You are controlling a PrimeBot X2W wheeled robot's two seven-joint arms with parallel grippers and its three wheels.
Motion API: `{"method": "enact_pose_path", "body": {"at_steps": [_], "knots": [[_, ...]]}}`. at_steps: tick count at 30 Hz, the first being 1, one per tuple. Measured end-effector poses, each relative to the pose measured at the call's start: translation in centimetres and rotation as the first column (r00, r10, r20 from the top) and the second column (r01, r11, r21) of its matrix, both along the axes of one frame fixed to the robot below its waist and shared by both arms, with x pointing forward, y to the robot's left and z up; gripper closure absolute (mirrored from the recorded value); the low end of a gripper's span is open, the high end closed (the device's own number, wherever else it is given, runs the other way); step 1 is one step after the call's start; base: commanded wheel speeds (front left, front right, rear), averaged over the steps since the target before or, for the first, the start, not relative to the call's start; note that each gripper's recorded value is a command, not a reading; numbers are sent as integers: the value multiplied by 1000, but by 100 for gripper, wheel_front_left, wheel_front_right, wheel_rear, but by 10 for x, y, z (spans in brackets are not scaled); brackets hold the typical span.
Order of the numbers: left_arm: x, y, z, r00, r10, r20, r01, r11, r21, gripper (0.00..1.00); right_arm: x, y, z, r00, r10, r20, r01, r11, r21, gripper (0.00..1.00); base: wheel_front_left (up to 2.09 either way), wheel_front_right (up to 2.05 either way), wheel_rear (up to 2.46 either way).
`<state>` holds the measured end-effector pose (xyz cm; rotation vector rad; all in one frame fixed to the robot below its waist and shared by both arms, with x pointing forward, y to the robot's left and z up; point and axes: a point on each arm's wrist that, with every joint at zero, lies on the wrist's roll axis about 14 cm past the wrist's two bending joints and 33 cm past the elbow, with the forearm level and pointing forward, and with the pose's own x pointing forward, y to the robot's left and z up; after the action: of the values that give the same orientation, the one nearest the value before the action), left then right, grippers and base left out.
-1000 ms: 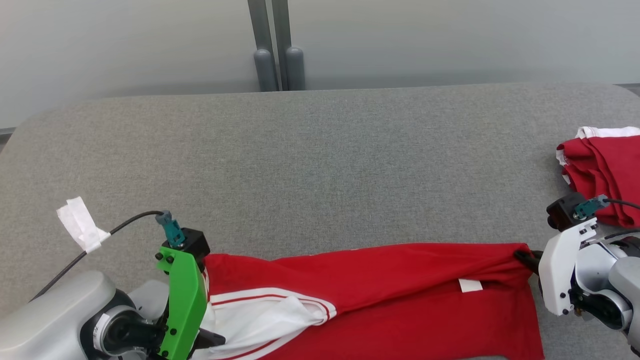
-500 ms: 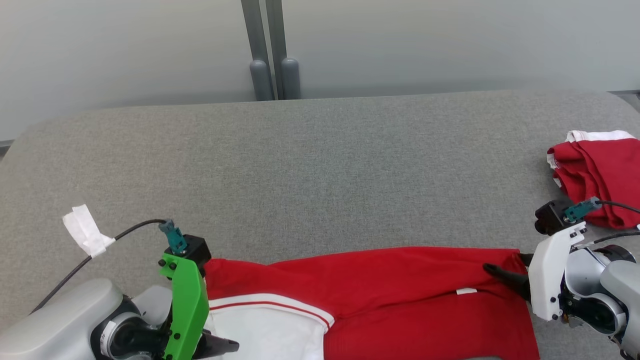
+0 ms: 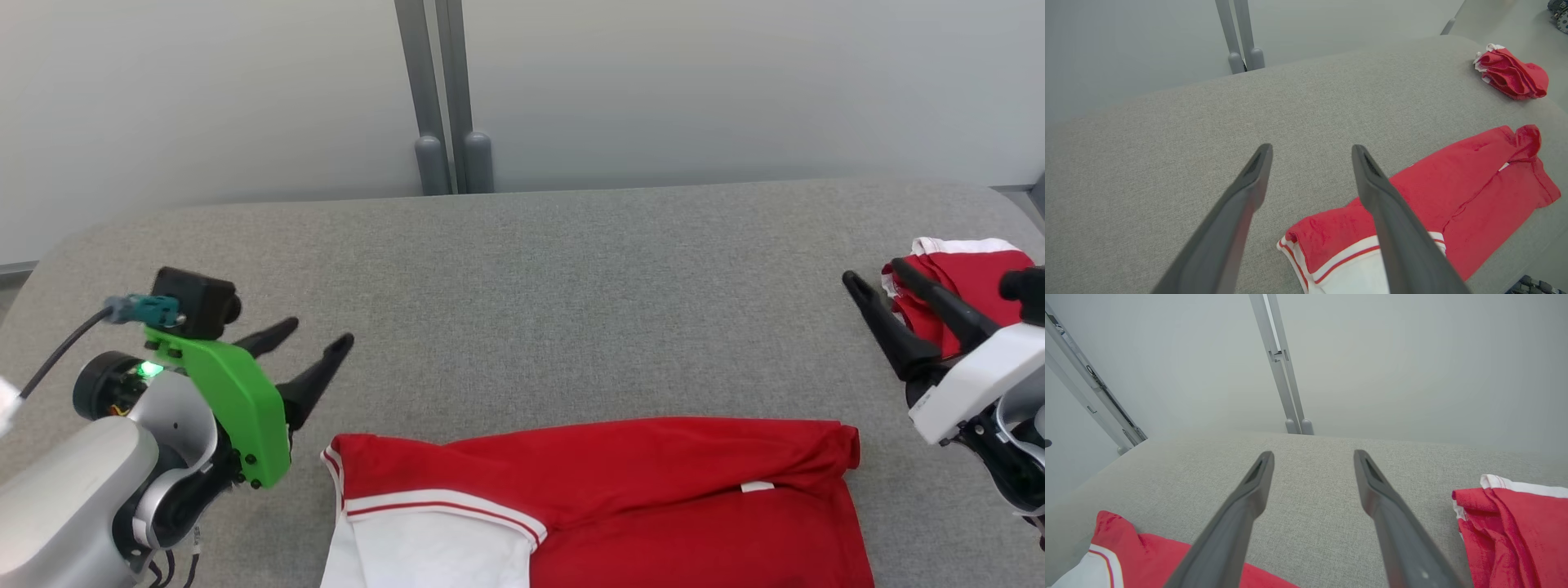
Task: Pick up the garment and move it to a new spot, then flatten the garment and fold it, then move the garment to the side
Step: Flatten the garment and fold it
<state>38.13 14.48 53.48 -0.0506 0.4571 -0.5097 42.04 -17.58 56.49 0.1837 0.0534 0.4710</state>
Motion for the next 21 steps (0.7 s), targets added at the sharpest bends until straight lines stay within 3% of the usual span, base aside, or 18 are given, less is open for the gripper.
{"method": "enact_pose_path", "body": {"at_steps": [4,9,11,15,18,21], "knots": [[9,18,29,965,153,212,-133,985,-107,0,3,-18,19,989,-95,114,89,994,56,0,0,0,0],[6,45,42,857,337,390,-277,939,-203,0,-7,-32,26,954,-226,198,200,969,144,0,0,0,0],[1,49,38,831,402,385,-331,913,-239,0,-19,-34,15,943,-281,180,247,950,191,0,0,0,0],[-8,55,53,747,490,450,-383,870,-311,0,-38,-37,-10,931,-336,143,310,934,176,0,0,0,0],[-25,57,39,718,529,452,-420,847,-325,0,-49,-36,-26,922,-377,92,352,912,209,0,0,0,0],[-33,62,39,676,548,492,-448,837,-315,0,-56,-33,-41,925,-377,53,361,912,193,0,0,0,0]]}}
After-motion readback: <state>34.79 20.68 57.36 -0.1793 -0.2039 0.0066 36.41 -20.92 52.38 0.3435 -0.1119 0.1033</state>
